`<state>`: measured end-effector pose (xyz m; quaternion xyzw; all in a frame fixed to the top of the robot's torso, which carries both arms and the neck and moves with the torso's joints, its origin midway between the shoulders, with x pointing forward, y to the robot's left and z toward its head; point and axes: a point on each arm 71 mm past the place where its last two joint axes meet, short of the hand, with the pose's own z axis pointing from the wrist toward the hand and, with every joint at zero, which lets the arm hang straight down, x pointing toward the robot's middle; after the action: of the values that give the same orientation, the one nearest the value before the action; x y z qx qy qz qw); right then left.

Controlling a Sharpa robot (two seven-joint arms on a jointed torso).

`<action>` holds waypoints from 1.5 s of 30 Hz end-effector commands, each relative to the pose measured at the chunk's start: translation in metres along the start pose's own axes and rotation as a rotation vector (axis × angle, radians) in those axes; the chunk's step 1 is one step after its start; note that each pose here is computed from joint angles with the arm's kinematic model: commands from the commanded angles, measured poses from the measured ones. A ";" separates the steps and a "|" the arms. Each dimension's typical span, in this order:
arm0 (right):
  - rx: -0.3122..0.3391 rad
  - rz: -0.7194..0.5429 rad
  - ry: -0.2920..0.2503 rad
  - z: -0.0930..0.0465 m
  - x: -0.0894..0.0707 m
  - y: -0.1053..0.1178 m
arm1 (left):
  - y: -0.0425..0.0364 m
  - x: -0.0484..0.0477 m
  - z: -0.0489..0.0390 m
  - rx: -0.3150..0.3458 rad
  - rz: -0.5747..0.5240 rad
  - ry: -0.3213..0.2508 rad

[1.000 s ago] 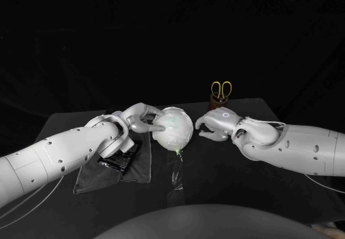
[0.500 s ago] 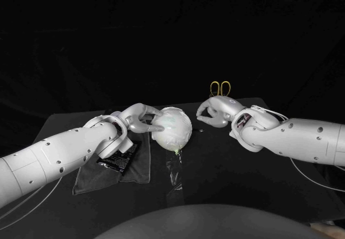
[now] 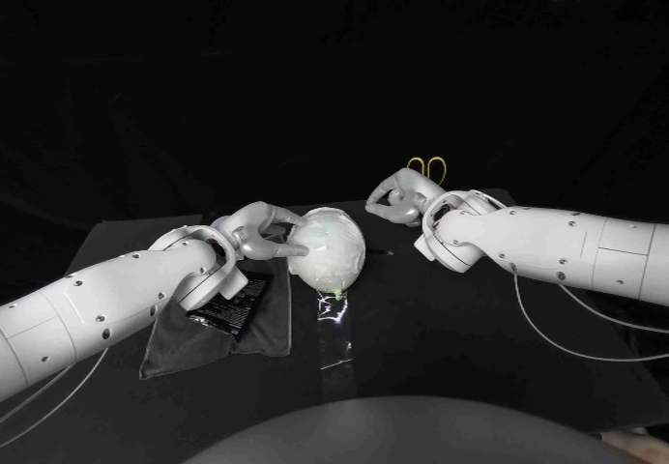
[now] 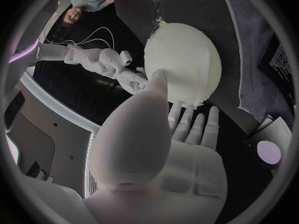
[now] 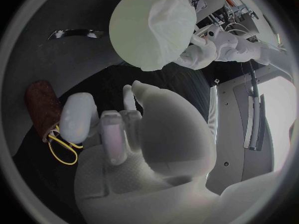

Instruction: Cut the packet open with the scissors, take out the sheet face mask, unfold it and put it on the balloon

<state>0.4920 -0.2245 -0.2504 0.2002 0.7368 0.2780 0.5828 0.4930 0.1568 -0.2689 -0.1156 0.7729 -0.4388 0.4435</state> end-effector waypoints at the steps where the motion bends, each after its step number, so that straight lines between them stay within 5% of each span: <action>1: 0.073 0.088 0.065 0.004 0.007 -0.002 | -0.0003 0.0030 -0.0004 -0.002 -0.009 0.027; 8: 0.081 0.111 0.096 0.007 0.018 0.006 | 0.0009 0.0032 -0.0007 -0.006 -0.005 0.030; 19: 0.017 0.197 0.042 0.002 0.024 0.021 | 0.0076 0.0029 -0.0036 -0.025 -0.001 0.033; 45: 0.052 0.136 0.121 0.010 0.040 0.025 | 0.0056 0.0058 -0.0015 -0.019 -0.002 0.035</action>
<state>0.4921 -0.1806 -0.2645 0.2603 0.7530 0.3147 0.5160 0.4918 0.1614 -0.2744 -0.1169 0.7799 -0.4310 0.4387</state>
